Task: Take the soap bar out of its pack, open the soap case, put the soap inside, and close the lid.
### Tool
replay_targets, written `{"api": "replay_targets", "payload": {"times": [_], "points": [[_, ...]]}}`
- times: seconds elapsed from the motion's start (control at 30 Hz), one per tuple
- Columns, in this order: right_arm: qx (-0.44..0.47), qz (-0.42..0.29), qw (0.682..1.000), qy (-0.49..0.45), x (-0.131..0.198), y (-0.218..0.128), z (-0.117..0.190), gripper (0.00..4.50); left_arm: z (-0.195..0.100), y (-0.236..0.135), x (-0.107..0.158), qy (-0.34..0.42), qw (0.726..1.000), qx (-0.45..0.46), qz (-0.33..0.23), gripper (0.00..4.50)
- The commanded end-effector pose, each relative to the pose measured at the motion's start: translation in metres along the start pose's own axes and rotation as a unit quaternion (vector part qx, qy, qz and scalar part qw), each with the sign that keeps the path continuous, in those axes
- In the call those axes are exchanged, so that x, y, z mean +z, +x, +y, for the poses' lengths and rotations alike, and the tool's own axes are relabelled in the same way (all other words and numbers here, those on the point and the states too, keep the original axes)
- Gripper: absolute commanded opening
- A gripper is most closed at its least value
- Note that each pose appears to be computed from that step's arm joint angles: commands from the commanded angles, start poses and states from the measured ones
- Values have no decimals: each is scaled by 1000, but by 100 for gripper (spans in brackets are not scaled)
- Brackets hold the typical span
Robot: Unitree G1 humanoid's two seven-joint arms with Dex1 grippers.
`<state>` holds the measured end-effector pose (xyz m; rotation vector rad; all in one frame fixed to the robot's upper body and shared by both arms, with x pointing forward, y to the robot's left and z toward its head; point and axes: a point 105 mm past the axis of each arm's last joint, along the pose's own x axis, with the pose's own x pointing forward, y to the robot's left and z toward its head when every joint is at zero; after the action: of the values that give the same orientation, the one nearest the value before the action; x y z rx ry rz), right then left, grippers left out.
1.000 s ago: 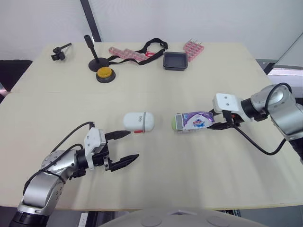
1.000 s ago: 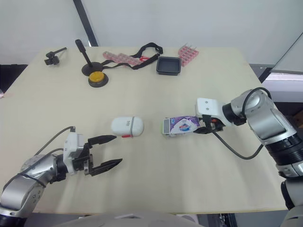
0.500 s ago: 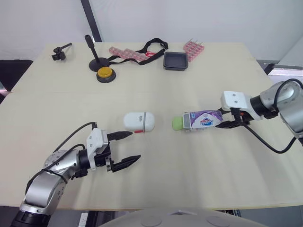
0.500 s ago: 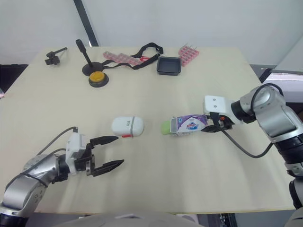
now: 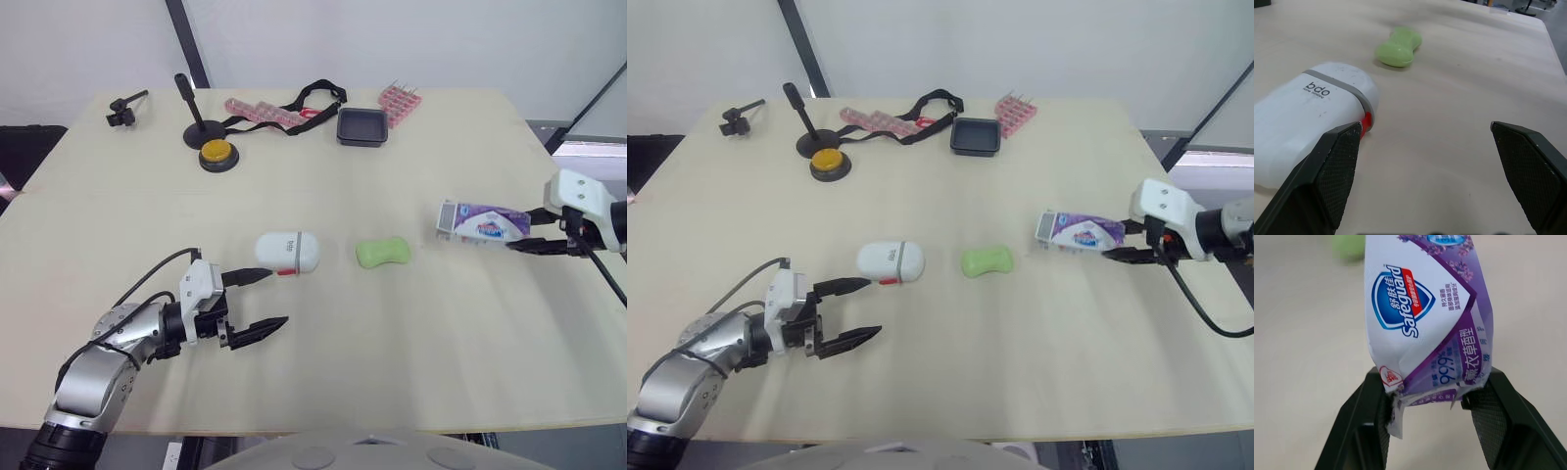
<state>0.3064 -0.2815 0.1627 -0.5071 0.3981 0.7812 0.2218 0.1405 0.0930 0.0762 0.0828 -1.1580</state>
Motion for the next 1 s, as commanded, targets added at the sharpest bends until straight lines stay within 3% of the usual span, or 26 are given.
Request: {"api": "replay_targets", "payload": {"times": [0.03, 0.2, 0.3, 0.4, 0.77, 0.87, 0.97, 1.0], "points": [[-145, -33, 986, 78, -16, -4, -19, 226, 0, -2, 8, 20, 1000, 0, -12, 450], [-316, -51, 930, 182, -44, 0, -25, 226, -1, -3, 8, 24, 1000, -2, -10, 450], [-363, -49, 901, 231, -53, 4, -21, 226, -1, -2, 8, 24, 1000, -1, -9, 450], [-382, -46, 886, 260, -58, 9, -16, 226, -1, -2, 9, 25, 1000, -1, -9, 450], [-382, -35, 876, 291, -69, 13, -14, 226, 0, -2, 9, 25, 1000, -1, -6, 450], [-381, -35, 877, 292, -69, 13, -16, 310, 0, -2, 9, 23, 1000, -1, -6, 450], [-382, -34, 877, 291, -69, 11, -18, 425, -1, -2, 9, 23, 1000, 0, -6, 450], [-381, -33, 877, 290, -69, 11, -19, 440, -1, -2, 8, 23, 1000, 0, -5, 450]]}}
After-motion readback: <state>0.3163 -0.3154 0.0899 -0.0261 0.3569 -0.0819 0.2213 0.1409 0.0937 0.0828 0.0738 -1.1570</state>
